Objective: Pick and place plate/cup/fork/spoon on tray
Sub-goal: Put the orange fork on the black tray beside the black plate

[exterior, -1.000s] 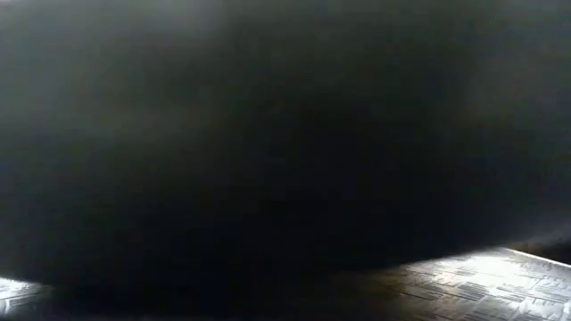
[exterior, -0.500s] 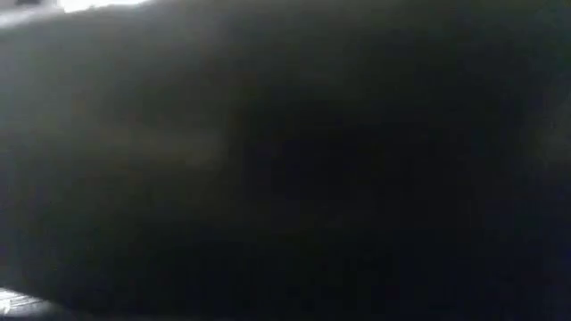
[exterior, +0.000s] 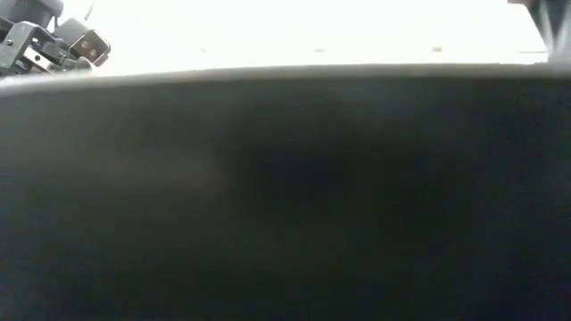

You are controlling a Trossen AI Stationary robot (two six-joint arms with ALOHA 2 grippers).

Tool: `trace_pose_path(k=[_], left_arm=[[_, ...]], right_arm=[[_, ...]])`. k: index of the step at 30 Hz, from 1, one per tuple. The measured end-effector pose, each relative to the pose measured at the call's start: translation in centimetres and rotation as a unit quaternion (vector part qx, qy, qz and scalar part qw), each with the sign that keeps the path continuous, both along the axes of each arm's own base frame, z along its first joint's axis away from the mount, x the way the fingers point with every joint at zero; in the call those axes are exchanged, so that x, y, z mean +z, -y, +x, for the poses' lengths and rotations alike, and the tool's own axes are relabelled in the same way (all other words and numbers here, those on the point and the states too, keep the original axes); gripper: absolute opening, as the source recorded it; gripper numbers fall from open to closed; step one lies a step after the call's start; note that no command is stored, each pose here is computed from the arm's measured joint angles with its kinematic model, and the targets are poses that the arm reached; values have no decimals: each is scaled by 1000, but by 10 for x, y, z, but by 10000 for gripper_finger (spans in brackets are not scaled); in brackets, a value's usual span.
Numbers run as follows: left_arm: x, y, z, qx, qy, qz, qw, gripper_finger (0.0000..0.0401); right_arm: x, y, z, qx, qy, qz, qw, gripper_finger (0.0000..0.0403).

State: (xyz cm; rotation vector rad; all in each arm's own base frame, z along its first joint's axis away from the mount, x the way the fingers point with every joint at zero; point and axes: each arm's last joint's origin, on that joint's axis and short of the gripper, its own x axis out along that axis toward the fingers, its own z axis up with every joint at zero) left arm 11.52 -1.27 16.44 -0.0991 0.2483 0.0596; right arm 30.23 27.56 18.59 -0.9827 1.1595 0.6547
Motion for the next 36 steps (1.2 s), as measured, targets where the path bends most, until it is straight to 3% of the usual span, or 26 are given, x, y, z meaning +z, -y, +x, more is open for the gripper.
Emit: trace_pose_path(k=[8,11,16,21,24,31,36], left_arm=[[0,0,0,0,0,0,1000,27],[0,0,0,0,0,0,1000,27],[0,0,0,0,0,0,1000,27],[0,0,0,0,0,0,1000,27],[0,0,0,0,0,0,1000,27],[0,0,0,0,0,0,1000,27],[0,0,0,0,0,2,1000,27]], right_arm=[[80,33,13,-7,117,112,987,162],[116,59,24,-25,174,191,966,162],[157,107,33,-59,307,277,909,162],[166,157,29,-95,406,300,858,162],[161,182,22,-111,448,293,837,162],[135,209,10,-115,496,280,814,162],[121,213,6,-123,489,270,820,162]])
